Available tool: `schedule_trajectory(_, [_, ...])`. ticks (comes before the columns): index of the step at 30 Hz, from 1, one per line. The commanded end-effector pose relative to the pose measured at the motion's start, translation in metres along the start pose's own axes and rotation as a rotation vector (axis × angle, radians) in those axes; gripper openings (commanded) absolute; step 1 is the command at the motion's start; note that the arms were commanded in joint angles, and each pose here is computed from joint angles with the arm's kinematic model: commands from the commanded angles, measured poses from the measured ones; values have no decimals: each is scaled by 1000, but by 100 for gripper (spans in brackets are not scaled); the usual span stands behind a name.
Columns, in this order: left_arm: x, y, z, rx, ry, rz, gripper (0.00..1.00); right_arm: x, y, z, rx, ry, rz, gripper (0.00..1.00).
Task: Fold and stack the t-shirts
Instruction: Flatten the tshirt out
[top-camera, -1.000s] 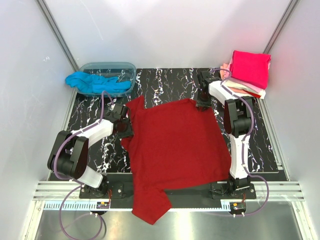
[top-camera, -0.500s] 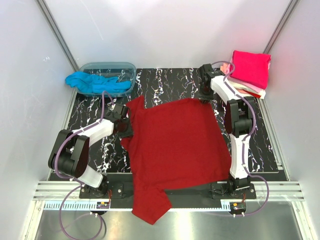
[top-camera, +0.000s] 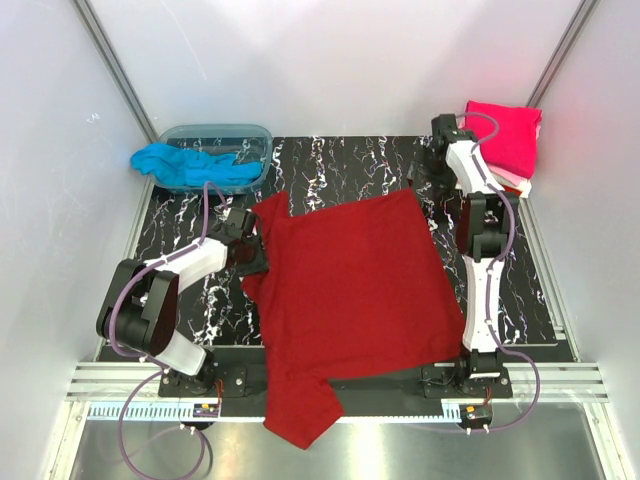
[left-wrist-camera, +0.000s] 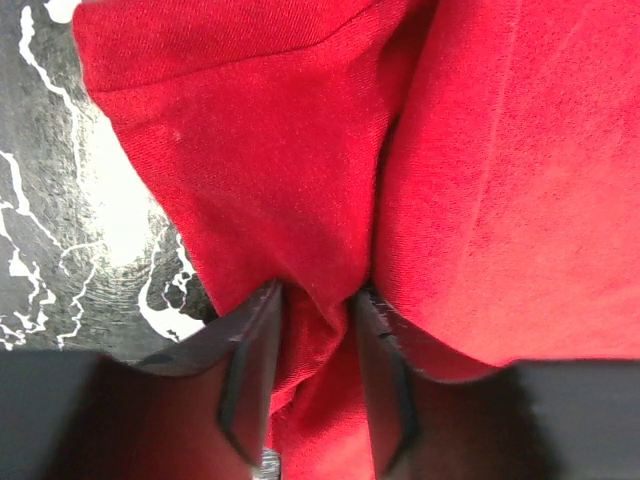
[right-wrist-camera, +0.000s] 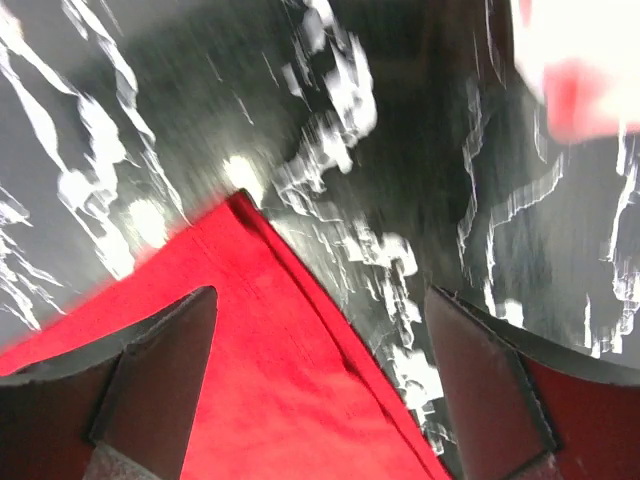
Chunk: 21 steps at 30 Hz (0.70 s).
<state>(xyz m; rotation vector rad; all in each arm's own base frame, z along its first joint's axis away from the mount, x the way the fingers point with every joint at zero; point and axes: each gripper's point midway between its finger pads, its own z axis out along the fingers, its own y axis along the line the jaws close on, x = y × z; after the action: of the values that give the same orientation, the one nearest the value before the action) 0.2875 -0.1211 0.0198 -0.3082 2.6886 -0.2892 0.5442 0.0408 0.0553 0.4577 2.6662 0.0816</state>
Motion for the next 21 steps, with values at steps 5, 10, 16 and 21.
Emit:
schedule_trajectory(5, [-24, 22, -44, -141, -134, -53, 58, 30, 25, -122, -173, -111, -24, 93])
schedule_trajectory(10, [-38, 40, -76, -207, -234, -100, 70, 76, 40, -152, -250, -103, -40, 92])
schedule_trajectory(16, [-23, 43, -63, -213, -158, -118, 63, 134, 75, -143, -321, 14, -86, 91])
schedule_trajectory(21, [2, 34, -50, -119, -96, -146, 60, 154, 91, -136, -330, 58, -122, 91])
